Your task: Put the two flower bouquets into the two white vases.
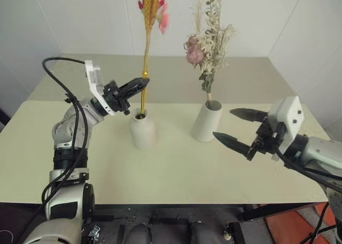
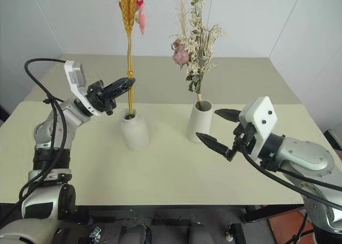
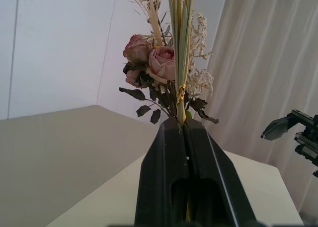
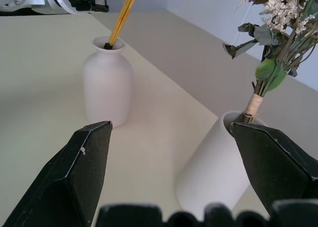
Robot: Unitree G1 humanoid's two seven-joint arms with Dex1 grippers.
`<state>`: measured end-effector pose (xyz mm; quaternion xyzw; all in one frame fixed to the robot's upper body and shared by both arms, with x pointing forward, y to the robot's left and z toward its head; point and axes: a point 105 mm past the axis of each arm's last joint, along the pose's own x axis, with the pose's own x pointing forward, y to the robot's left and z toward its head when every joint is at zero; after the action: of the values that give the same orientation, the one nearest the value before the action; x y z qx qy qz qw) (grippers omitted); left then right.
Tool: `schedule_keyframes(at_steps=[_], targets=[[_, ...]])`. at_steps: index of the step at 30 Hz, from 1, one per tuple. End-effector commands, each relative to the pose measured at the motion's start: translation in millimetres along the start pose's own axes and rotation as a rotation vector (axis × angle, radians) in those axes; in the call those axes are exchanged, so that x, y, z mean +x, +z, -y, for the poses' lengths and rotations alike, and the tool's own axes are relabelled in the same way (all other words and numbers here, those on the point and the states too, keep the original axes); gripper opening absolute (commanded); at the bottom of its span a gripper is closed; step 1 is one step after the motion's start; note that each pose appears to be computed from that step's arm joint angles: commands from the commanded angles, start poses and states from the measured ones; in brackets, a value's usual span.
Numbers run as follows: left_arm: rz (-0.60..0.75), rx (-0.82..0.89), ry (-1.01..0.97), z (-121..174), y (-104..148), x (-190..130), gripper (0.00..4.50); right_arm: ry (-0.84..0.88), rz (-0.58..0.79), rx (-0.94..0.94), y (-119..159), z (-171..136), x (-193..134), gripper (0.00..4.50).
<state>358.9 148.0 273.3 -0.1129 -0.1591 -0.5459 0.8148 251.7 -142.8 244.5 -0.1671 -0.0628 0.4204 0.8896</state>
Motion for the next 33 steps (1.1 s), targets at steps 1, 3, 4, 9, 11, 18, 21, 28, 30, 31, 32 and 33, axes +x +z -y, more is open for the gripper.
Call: schedule_keyframes(at_steps=[1,3,4,9,11,18,21,28,30,31,32,33], targets=[[0.073,0.005,-0.044,8.4,25.5,-9.4,0.69,-0.005,0.053,-0.077,16.3,0.6,-4.9,4.50],[0.094,-0.003,-0.074,14.2,31.9,-13.3,1.32,-0.008,0.047,-0.080,15.2,2.2,-4.8,4.50],[0.086,0.005,-0.090,17.6,32.7,-16.0,1.62,-0.003,0.041,-0.076,14.0,2.4,-4.8,4.50],[-0.002,0.017,-0.077,23.1,21.8,-29.5,3.23,0.014,0.015,-0.073,7.7,2.4,-3.8,4.50],[-0.012,0.015,-0.066,25.3,20.7,-35.7,3.90,0.019,0.014,-0.074,6.8,2.4,-3.3,4.50],[-0.096,0.094,0.124,19.2,24.6,-66.6,4.48,0.016,-0.004,-0.080,4.1,6.3,-3.8,4.50],[-0.122,0.144,0.176,23.0,32.8,-78.6,4.48,0.023,-0.019,-0.083,2.7,9.3,-8.0,4.50],[-0.204,0.208,0.145,44.6,39.9,-84.4,4.48,0.037,-0.113,-0.111,-3.8,24.2,-27.2,4.50],[-0.231,0.226,0.127,48.8,40.5,-82.8,4.48,0.038,-0.143,-0.123,-6.6,29.6,-34.8,4.50],[-0.242,0.237,0.123,49.1,41.2,-83.7,4.48,0.038,-0.154,-0.130,-7.9,30.8,-36.3,4.50],[-0.247,0.248,0.120,50.3,42.7,-83.6,4.48,0.036,-0.163,-0.130,-9.0,33.1,-39.3,4.50],[-0.246,0.254,0.123,50.0,45.5,-84.7,4.48,0.033,-0.170,-0.132,-9.5,34.8,-40.6,4.50]])
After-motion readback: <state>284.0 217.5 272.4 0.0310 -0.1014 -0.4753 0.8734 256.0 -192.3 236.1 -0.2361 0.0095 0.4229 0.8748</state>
